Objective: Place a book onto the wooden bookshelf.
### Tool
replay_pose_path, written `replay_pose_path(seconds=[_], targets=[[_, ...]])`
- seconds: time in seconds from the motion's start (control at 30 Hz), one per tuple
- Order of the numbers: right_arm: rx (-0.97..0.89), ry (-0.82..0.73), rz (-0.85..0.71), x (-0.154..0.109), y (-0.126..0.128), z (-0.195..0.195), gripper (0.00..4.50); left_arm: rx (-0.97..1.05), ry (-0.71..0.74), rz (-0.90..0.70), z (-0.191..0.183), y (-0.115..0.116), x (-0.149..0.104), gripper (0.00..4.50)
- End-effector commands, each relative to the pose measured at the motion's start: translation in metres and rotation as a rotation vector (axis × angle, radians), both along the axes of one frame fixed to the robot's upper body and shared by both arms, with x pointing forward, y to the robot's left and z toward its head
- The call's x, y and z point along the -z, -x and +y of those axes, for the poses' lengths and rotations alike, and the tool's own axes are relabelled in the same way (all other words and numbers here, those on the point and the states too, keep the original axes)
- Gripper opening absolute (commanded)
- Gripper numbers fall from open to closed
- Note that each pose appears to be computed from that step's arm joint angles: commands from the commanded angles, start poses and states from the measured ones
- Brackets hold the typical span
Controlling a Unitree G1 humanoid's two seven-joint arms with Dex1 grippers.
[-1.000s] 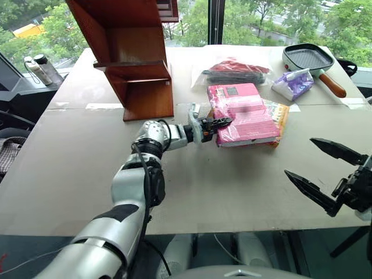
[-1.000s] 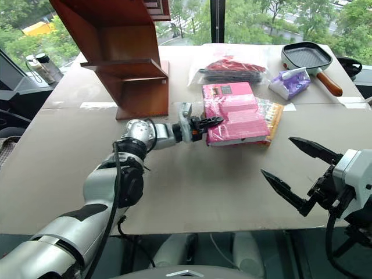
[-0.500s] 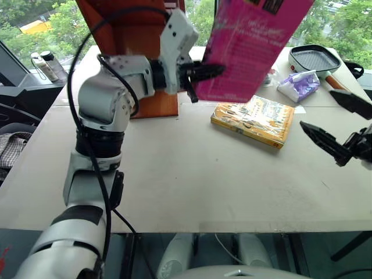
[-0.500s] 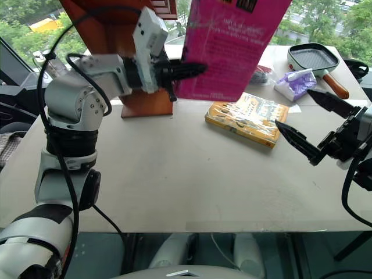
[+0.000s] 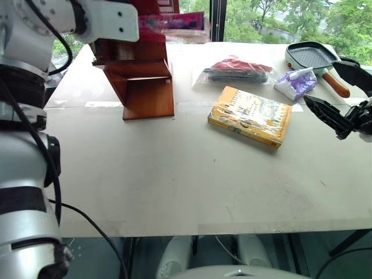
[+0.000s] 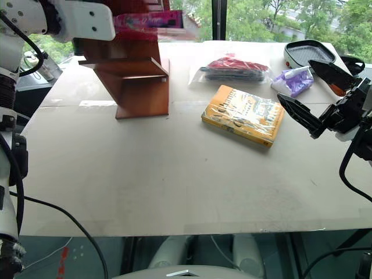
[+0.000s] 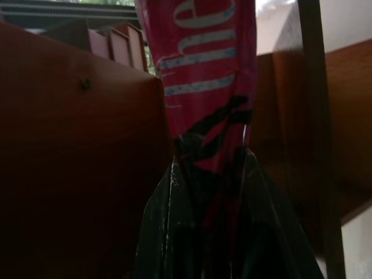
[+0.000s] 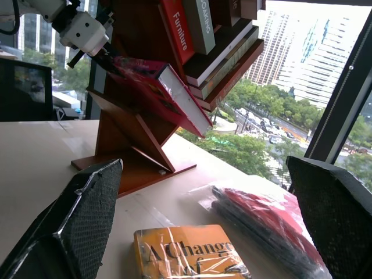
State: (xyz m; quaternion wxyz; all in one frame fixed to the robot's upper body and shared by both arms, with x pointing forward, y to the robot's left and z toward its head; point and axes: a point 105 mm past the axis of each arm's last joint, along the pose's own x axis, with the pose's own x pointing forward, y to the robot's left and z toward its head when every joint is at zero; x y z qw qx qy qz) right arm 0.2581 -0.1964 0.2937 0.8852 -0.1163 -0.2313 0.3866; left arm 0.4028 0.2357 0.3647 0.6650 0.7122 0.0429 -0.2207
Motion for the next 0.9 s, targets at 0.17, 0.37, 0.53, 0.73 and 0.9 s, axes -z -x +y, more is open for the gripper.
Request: replay_pose_path(seconds=[0.17, 0.37, 0.53, 0.73, 0.9], targets=[[-0.023, 0.050, -0.073, -0.018, 0.017, 0.000, 4.50, -0.119, -0.004, 0.032, 0.034, 0.002, -0.003, 0.04], [-0.036, 0.067, -0.057, -0.016, 0.021, 0.003, 4.50, -0.203, 0.055, 0.111, 0.058, -0.013, 0.050, 0.04], [-0.042, 0.077, -0.046, -0.016, 0.023, 0.004, 4.50, -0.176, 0.164, 0.176, 0.051, -0.013, 0.060, 0.04], [-0.053, 0.093, -0.033, -0.016, 0.022, 0.001, 4.50, -0.126, 0.232, 0.127, 0.048, -0.004, 0.038, 3.14], [-0.069, 0.098, -0.031, -0.017, 0.022, 0.000, 4.50, -0.067, 0.282, 0.075, 0.045, 0.021, 0.009, 4.26]])
